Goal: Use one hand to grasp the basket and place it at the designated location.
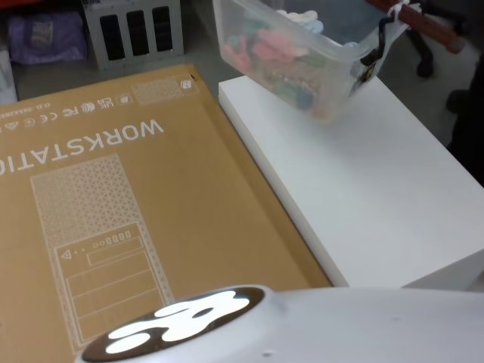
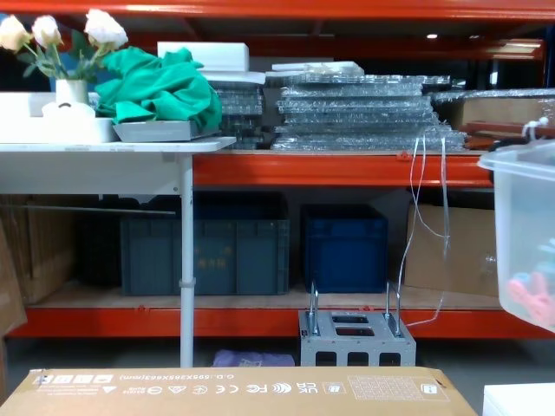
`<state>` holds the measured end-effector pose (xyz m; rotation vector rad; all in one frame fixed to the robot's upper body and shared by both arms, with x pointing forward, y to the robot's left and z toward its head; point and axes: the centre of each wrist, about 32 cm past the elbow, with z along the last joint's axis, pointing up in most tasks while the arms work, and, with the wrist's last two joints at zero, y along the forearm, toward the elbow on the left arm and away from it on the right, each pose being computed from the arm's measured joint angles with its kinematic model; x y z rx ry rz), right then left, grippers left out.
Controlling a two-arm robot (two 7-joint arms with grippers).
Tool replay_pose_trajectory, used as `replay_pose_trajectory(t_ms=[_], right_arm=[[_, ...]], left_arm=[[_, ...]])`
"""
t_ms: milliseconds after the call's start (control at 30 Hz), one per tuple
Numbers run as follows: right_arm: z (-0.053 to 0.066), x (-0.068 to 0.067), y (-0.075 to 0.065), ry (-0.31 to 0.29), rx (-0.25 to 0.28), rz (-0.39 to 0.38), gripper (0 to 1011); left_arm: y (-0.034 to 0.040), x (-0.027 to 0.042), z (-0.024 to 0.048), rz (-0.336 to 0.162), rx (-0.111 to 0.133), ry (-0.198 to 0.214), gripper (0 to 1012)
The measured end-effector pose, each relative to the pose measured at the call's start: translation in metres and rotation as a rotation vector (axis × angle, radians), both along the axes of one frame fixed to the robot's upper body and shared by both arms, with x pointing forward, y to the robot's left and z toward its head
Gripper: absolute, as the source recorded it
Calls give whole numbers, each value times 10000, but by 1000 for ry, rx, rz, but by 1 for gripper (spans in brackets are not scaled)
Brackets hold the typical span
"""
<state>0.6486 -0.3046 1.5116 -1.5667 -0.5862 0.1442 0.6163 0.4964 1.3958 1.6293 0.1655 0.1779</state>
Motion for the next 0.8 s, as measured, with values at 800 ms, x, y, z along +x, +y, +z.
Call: replay_pose_trajectory(t_ms=[800], right_arm=[[4, 3, 511, 5, -12, 229, 237]], left_arm=[[-2, 1, 0, -1, 0, 0, 0]])
